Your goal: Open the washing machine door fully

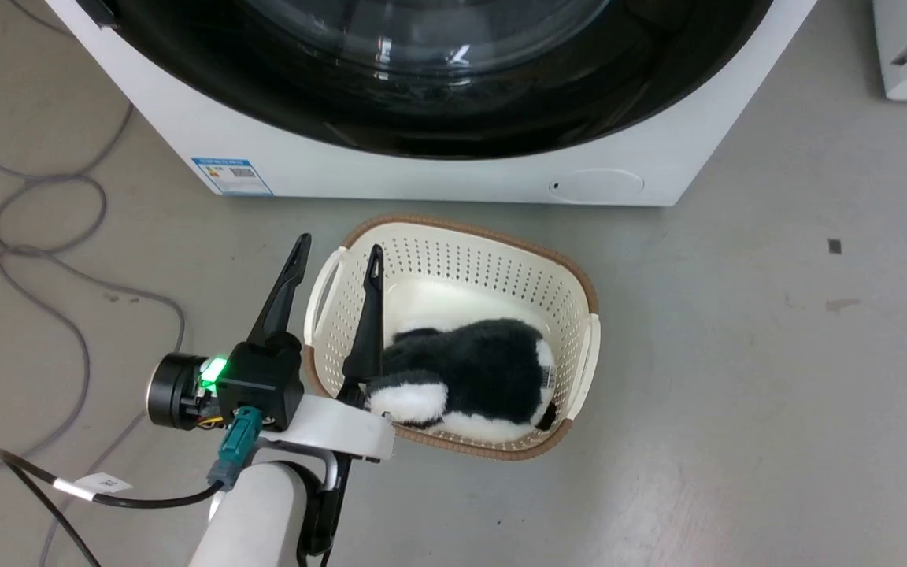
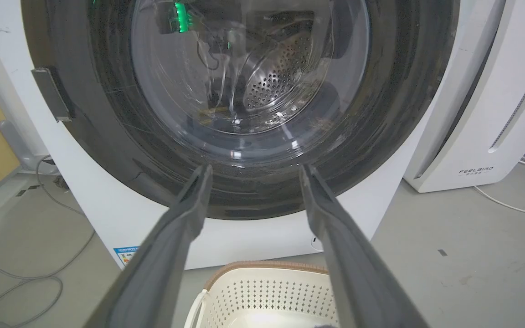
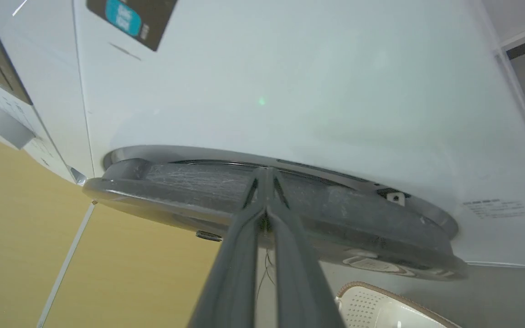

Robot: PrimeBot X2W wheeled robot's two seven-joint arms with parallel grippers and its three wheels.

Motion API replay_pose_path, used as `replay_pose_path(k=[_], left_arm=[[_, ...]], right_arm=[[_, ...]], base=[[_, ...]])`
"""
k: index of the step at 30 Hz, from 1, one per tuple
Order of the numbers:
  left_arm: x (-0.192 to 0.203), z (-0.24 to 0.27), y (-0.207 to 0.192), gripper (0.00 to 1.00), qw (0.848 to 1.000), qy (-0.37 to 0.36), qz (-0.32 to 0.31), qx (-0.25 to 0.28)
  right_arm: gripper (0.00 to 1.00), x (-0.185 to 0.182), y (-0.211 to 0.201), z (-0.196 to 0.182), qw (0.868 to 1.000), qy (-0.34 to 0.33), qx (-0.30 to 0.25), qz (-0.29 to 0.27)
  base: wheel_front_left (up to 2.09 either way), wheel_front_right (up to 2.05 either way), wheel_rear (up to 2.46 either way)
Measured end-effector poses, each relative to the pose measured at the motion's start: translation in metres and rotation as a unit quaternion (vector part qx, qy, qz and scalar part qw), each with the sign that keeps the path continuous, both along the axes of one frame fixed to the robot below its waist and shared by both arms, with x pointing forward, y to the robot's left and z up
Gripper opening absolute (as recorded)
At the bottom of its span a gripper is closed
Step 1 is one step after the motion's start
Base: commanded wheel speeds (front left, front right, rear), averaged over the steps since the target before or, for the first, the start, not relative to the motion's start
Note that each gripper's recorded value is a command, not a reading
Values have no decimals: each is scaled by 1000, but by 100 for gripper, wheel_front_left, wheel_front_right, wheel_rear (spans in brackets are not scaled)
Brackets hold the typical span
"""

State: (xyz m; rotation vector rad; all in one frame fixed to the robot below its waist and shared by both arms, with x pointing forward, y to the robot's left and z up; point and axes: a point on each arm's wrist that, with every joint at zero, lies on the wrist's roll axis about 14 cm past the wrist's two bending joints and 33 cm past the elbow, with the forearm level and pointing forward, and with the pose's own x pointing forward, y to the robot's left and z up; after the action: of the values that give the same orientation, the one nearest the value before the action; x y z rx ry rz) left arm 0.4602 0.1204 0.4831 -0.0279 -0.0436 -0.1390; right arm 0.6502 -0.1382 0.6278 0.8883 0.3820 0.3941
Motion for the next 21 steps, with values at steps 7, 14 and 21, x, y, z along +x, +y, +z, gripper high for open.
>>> replay_pose_path(k=[7,14,21], left_arm=[[8,-8,-3,100,1000,1,-3,-4],[13,-13,-4,100,1000,1,-3,-7],[13,-9,-5,100,1000,-3,-3,-8]], right_arm=[[0,12,15,-6,999,23,-14,28],[0,19,26,-14,996,55,-26,62],[0,8,35,-15,992,68,-48,95]], base=[[0,0,0],[0,0,0],[0,0,0]])
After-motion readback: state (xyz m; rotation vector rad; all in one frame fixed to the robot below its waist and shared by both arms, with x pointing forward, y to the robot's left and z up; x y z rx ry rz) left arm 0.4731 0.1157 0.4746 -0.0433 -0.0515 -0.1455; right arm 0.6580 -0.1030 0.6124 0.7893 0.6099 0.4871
